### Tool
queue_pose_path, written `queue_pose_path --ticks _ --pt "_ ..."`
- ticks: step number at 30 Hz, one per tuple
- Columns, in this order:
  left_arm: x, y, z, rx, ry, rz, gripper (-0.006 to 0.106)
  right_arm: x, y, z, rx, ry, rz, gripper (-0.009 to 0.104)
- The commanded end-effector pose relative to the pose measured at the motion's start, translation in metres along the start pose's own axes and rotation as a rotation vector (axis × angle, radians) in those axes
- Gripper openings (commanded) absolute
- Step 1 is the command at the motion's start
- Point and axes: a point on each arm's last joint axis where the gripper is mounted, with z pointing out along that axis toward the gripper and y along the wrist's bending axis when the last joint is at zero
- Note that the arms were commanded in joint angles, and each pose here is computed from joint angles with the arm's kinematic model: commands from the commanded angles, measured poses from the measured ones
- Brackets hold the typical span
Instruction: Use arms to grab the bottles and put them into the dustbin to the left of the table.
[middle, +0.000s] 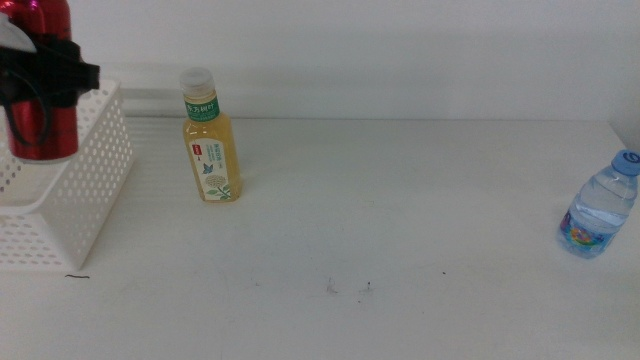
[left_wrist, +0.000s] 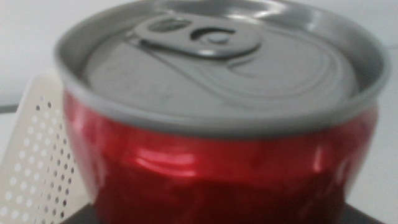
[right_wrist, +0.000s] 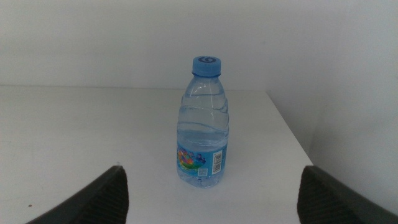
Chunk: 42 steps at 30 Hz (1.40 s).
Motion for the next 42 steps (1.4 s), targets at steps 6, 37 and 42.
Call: queue_pose_path --ticks 6,37,42 --pt "-0.029 0.032 0.023 0.042 0.120 0.022 0.023 0.000 -0.001 0.000 0.010 -0.009 -0.010 0.091" --pt "0.006 0.140 0.175 0.125 0.537 -0.049 0.029 0.000 -0.001 0.000 0.010 -0.009 -0.010 0.091" --pt "0.013 0.141 0.186 0.128 0.554 -0.056 0.048 0.000 -0.001 0.000 0.010 -0.009 -0.010 0.091"
